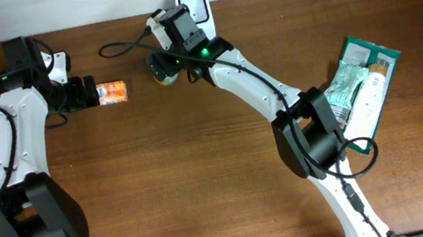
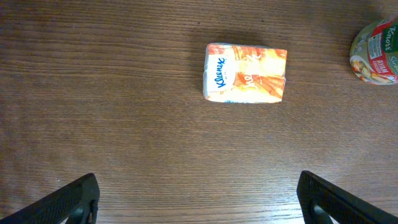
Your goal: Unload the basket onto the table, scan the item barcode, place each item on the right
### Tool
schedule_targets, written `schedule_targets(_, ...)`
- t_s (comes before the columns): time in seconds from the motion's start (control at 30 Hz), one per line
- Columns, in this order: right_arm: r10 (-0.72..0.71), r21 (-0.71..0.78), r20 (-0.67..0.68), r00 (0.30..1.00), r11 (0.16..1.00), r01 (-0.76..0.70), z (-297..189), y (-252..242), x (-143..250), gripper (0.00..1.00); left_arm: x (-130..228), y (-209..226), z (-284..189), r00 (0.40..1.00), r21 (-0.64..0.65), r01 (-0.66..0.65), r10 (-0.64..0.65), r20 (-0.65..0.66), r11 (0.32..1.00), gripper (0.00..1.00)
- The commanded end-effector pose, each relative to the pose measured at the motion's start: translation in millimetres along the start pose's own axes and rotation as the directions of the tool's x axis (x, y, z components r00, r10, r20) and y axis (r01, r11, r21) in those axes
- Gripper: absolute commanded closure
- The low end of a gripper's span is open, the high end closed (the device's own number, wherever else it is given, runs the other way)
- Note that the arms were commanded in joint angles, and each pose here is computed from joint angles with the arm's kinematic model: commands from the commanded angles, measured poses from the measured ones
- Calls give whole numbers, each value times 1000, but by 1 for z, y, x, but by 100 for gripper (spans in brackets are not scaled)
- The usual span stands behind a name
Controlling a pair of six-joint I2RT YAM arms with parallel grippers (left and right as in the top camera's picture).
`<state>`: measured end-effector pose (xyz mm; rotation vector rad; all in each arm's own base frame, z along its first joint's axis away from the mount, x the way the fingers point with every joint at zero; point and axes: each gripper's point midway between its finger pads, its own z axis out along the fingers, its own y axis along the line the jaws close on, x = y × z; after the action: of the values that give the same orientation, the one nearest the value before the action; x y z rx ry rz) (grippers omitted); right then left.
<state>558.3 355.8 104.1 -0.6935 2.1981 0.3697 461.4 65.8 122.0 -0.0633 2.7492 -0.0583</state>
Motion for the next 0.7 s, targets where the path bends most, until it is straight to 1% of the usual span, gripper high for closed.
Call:
schedule_targets(0.0,-2,-16,-17,1000,1000,2,13,9,11,2,-5,4,-3,1000,-8,-12,12,15,1000,1)
schedule_targets(0.13,-14,-32,-34,999,999,13,22,21,22,1,-5,4,-3,1000,-7,-12,12,15,1000,1)
schedule_targets(0.23,-14,-30,-39,999,999,13,23,21,23,8,-5,4,-3,1000,-7,-12,12,15,1000,1)
schedule_targets(0.33,-11,-28,-54,998,1000,9,23,19,28,9,-5,4,-3,1000,-7,-12,12,15,1000,1)
schedule_targets(0.37,-11,-28,-56,998,1000,9,23,19,28,14,-5,4,-3,1000,-7,-12,12,15,1000,1)
schedule_targets(0.4,-11,-28,-59,998,1000,9,23,19,29,17,-5,4,-3,1000,-8,-12,12,15,1000,1)
schedule_targets(0.5,-10,13,-67,998,1000,11,27,12,33,17,-5,4,-3,1000,-7,-12,12,15,1000,1)
schedule_targets(0.6,-10,20,-77,997,1000,11,32,10,40,17,-5,4,-3,1000,-7,-12,12,15,1000,1)
schedule_targets(0.67,-10,21,-72,997,1000,11,32,10,38,24,-5,4,-3,1000,-7,-12,12,15,1000,1)
